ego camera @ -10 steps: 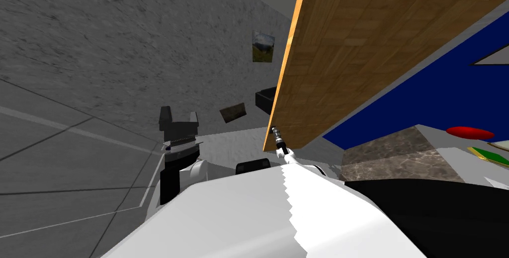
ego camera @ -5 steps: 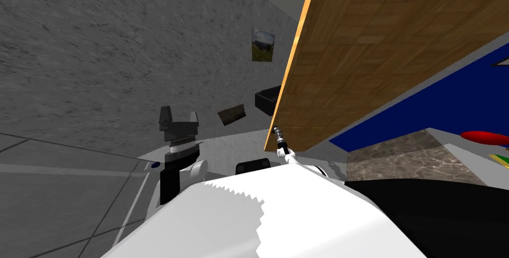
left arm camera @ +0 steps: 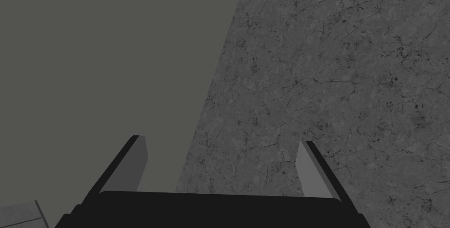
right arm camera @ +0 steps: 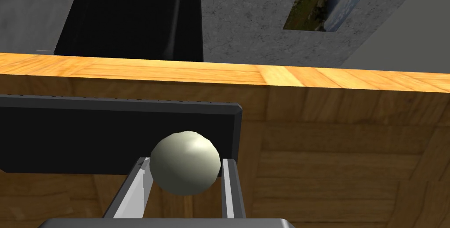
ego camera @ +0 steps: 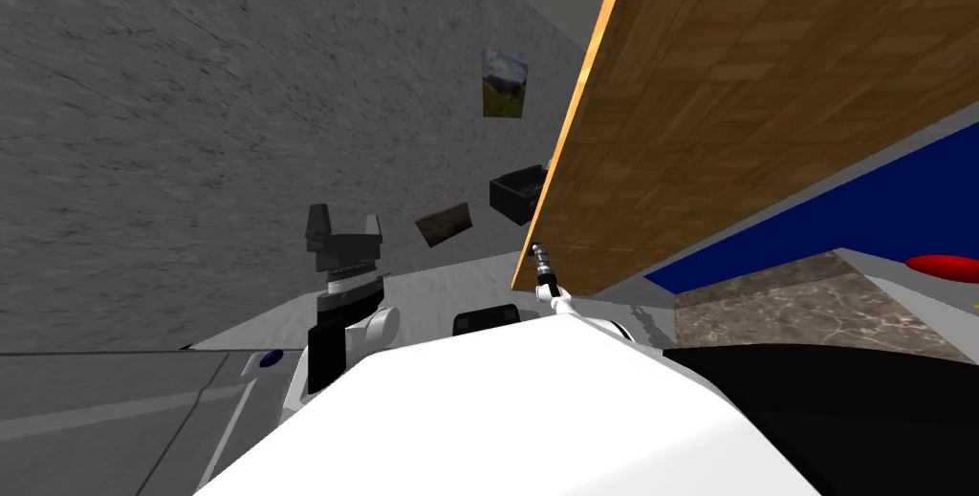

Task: Push the door open

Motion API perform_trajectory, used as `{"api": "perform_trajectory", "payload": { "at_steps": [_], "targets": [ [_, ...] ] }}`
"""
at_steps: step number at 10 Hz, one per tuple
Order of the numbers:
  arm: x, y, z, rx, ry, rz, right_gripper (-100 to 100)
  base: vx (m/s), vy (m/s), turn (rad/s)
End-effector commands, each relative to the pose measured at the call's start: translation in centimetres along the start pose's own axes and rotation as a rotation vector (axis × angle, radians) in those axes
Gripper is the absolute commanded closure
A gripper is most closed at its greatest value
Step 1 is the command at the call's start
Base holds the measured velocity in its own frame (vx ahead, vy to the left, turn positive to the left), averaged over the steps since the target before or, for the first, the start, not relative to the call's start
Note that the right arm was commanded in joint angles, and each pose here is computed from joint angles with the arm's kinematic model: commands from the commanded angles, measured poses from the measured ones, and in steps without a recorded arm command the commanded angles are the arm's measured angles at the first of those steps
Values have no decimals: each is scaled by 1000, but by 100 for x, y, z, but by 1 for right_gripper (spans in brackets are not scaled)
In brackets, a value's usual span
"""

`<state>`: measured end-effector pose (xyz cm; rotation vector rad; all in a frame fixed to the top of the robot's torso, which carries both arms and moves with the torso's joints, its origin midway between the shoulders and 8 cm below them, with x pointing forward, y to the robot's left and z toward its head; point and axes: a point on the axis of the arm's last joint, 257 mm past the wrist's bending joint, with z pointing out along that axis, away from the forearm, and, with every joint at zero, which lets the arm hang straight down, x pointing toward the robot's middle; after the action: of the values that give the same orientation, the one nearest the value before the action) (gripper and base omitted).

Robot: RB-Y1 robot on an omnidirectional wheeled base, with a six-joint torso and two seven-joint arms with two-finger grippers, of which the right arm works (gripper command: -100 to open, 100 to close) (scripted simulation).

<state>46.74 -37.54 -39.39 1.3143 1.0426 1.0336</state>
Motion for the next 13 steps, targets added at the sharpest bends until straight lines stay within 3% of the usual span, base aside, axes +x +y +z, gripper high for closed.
{"api": "perform_trajectory", "payload": {
  "at_steps": [1,13],
  "targets": [
    [0,0,0,0,0,0,100,68,15,-26],
    [-652,22,-74,-6,-159,2,100,184,32,-45]
  ]
}}
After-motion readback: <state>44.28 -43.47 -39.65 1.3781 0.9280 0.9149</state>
